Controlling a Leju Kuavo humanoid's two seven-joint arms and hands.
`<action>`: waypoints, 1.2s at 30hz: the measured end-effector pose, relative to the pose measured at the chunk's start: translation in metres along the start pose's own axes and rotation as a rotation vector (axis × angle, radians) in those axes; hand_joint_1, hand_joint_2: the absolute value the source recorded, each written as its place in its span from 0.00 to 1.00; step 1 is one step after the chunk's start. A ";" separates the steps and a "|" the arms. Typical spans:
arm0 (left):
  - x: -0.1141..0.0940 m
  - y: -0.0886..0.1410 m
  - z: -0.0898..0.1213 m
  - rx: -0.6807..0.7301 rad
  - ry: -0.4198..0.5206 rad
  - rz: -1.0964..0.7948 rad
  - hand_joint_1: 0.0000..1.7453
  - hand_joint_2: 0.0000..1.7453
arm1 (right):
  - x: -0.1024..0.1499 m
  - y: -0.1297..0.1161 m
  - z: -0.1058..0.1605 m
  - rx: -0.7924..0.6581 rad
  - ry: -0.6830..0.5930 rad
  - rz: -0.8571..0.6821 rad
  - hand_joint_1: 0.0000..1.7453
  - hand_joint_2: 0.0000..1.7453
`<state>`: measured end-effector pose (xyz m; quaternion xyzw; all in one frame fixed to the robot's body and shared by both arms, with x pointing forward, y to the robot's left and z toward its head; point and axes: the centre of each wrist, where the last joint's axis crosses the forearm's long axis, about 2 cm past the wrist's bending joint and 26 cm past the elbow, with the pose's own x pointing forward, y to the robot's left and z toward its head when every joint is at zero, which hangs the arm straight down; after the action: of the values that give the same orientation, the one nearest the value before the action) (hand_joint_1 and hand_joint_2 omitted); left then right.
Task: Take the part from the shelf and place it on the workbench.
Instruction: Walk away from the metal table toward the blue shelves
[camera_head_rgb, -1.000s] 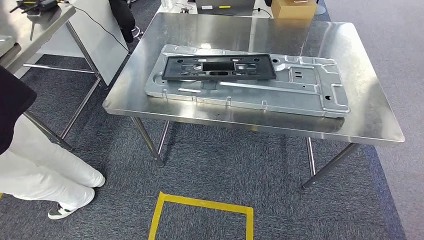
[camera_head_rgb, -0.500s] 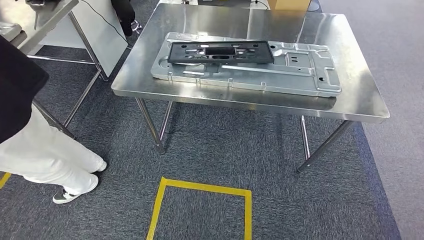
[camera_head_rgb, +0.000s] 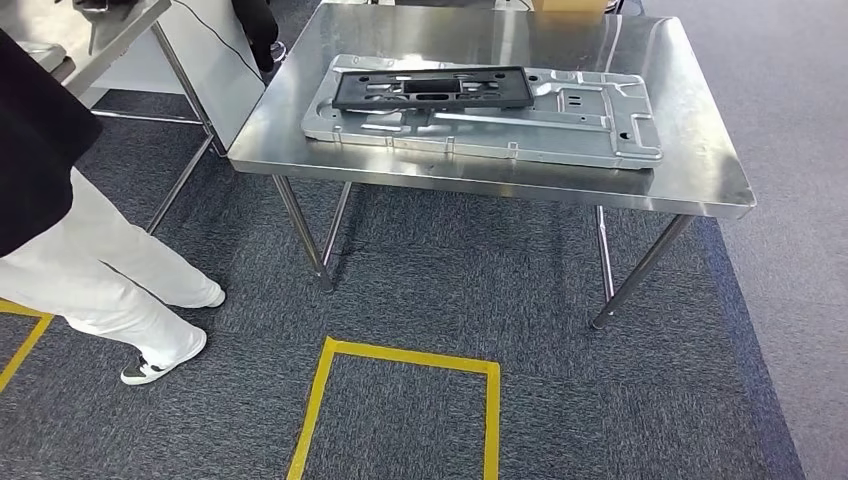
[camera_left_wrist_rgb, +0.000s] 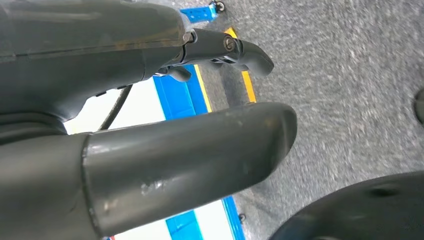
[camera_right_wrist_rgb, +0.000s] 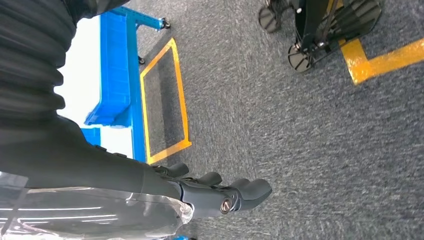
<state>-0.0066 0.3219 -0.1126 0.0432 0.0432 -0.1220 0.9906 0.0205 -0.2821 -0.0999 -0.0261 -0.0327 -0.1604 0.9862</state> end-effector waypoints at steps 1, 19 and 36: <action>0.000 0.001 0.000 0.003 0.000 -0.001 0.00 1.00 | 0.000 0.000 0.000 0.003 0.003 -0.005 0.00 1.00; 0.001 0.003 0.000 0.006 -0.007 -0.002 0.00 0.00 | 0.004 -0.006 -0.005 0.052 -0.015 -0.084 0.00 0.00; 0.004 -0.002 0.000 -0.004 -0.006 0.020 0.00 0.00 | 0.002 -0.004 -0.007 0.082 -0.025 0.005 0.00 0.00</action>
<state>-0.0037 0.3190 -0.1126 0.0414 0.0401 -0.1123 0.9920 0.0217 -0.2872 -0.1065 0.0122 -0.0513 -0.1563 0.9863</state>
